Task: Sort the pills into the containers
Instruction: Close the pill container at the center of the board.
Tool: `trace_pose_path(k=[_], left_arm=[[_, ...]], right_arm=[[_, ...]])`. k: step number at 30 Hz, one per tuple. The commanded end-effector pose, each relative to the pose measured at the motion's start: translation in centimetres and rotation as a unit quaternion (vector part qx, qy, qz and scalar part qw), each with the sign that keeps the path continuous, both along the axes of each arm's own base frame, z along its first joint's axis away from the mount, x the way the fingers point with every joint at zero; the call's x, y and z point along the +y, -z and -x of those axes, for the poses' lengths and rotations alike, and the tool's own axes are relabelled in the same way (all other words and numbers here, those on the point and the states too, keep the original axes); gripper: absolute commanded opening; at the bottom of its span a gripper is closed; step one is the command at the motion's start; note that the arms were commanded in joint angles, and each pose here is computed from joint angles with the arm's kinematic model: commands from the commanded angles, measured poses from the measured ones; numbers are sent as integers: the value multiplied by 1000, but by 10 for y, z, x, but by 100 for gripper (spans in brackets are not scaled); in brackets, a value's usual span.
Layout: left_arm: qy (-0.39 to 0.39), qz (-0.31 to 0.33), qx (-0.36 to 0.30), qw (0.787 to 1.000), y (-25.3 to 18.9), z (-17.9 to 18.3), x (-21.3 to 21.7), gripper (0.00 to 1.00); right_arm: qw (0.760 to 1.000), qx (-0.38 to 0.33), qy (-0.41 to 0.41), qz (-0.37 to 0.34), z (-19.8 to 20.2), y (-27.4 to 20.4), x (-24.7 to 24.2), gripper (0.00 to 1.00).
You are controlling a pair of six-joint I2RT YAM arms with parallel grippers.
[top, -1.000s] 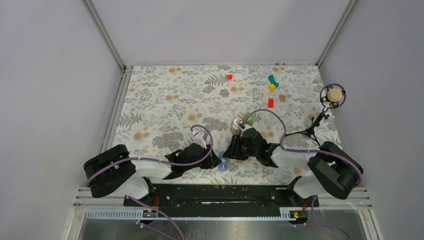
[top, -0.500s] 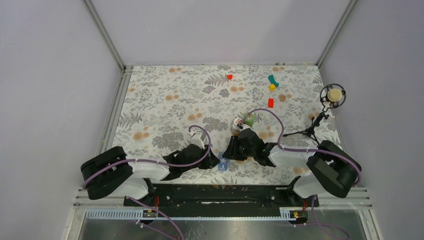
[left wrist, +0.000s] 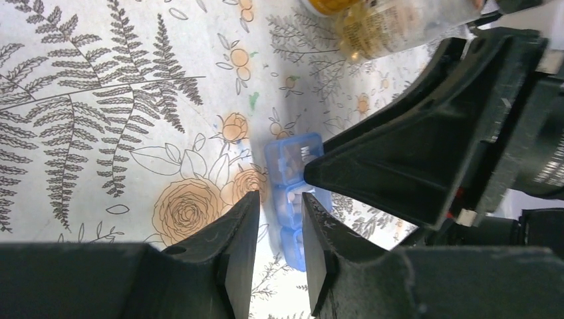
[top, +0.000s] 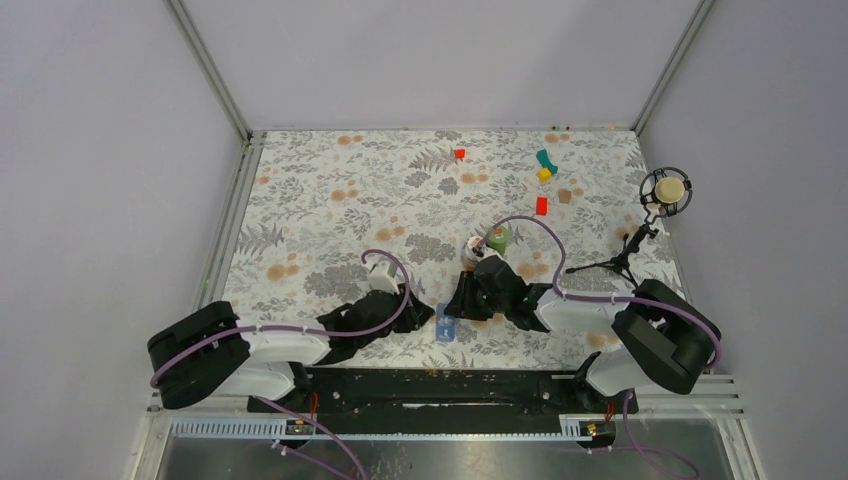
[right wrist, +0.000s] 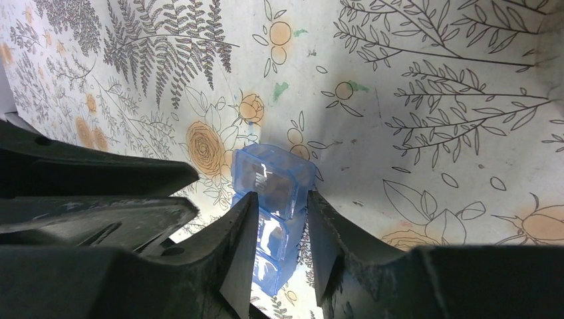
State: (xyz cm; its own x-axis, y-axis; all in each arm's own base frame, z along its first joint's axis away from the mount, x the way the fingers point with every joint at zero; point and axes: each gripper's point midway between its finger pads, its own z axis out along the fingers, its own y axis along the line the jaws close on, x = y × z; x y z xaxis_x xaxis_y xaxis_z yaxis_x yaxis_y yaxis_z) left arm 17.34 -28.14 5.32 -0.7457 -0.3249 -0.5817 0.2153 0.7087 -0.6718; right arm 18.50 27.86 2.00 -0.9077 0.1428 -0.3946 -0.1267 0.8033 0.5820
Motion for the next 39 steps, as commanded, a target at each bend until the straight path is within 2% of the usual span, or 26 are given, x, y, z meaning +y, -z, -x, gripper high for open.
trace_pose_path(k=[1,7,15,20,23,36,39], left_arm=[[-25,31,-6,999,-12,-15,-16,30],[-31,55,2,998,-9,-17,-21,30],[-48,49,6,998,-4,-21,-17,37],[-55,23,8,998,3,-26,-16,23],[-62,17,4,998,4,-29,-13,21],[-29,31,-13,999,-8,-28,-24,33],[-19,24,-6,1000,-3,-26,-28,31]], right_arm=[[995,33,10,96,16,37,-35,39],[995,31,9,96,17,37,-35,39],[995,31,9,95,17,37,-35,38],[995,30,7,96,16,37,-35,36],[995,31,4,93,17,37,-33,35],[995,33,2,94,18,38,-32,35],[995,34,1,93,17,38,-32,35]])
